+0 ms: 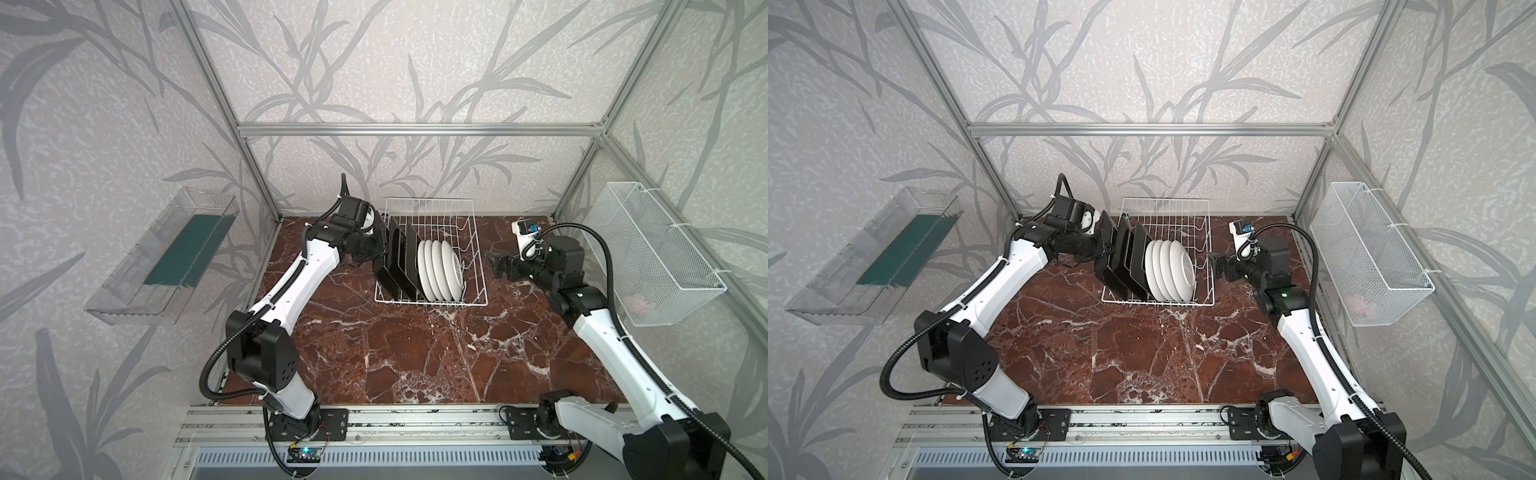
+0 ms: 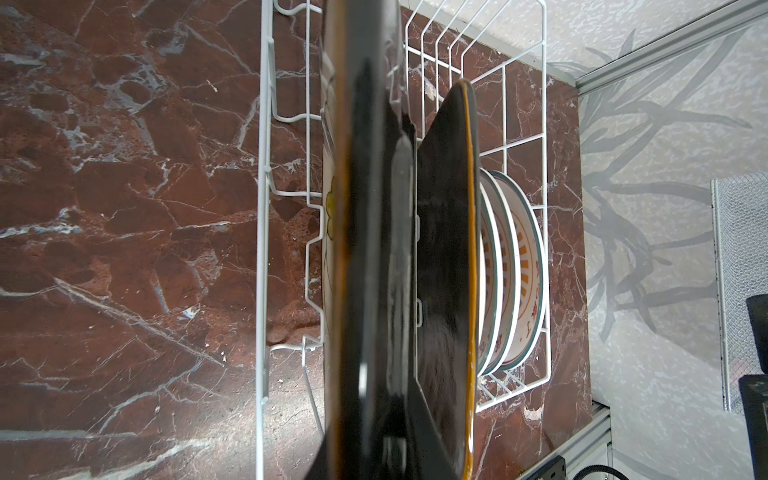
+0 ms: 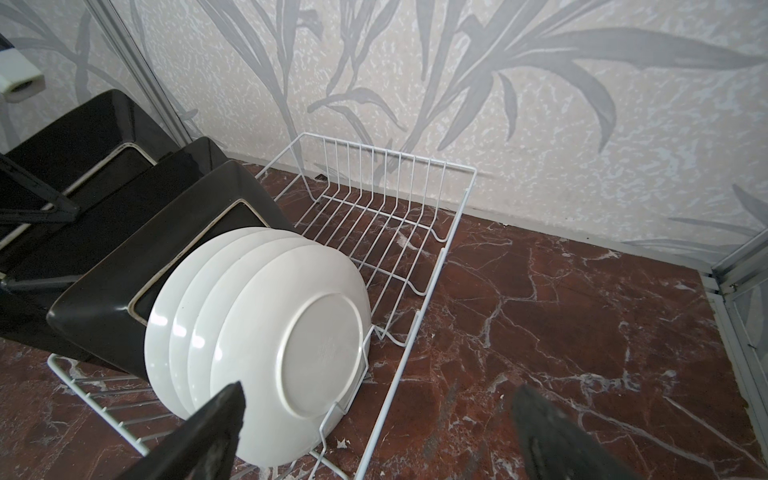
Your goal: Unload the plates from the dish rack
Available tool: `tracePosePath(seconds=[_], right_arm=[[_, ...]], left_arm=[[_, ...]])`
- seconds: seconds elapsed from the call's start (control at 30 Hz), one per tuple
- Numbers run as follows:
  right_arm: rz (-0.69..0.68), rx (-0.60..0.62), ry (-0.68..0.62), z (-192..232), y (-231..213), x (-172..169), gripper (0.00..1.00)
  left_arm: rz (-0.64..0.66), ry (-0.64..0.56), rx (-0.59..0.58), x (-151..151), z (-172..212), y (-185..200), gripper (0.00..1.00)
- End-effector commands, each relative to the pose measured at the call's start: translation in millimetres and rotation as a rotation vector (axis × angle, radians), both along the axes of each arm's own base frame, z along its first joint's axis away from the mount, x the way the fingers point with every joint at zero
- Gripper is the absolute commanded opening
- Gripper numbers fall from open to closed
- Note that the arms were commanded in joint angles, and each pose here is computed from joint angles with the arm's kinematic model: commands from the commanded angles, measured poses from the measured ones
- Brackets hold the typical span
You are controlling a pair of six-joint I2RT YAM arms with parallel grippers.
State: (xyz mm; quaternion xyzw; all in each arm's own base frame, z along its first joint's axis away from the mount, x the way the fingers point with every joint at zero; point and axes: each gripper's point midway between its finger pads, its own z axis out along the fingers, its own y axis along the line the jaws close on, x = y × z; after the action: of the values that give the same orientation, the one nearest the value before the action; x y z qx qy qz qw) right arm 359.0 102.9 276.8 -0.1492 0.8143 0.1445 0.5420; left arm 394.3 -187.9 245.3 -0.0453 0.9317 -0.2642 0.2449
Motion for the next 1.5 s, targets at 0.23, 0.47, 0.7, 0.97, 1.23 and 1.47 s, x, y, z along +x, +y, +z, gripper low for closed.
tracePosePath(seconds=[0.23, 0.47, 0.7, 0.97, 1.23, 1.47], right_arm=[[0.003, 0.012, -0.031, 14.2, 1.3, -3.6, 0.99], [0.010, 0.031, -0.031, 17.5, 3.8, -3.8, 0.99], [0.025, 0.059, -0.026, 18.5, 9.1, -1.7, 0.99], [0.064, 0.112, -0.021, 26.3, 20.0, 2.6, 0.99], [0.105, 0.290, 0.015, 39.5, 36.4, 5.1, 0.99], [0.066, 0.457, 0.100, 50.5, 41.8, 17.2, 0.99]], left_arm=[[0.031, -0.361, -0.023, 1.8, 128.9, 14.8, 0.00], [0.064, -0.422, -0.005, -0.4, 148.9, 24.0, 0.00], [0.086, -0.497, 0.022, -2.3, 175.3, 32.8, 0.00], [0.090, -0.636, 0.067, -6.6, 219.5, 42.1, 0.00], [-0.053, -0.863, 0.293, -16.1, 246.6, 33.9, 0.00], [-0.250, -1.007, 0.578, -19.5, 228.9, 13.6, 0.00]])
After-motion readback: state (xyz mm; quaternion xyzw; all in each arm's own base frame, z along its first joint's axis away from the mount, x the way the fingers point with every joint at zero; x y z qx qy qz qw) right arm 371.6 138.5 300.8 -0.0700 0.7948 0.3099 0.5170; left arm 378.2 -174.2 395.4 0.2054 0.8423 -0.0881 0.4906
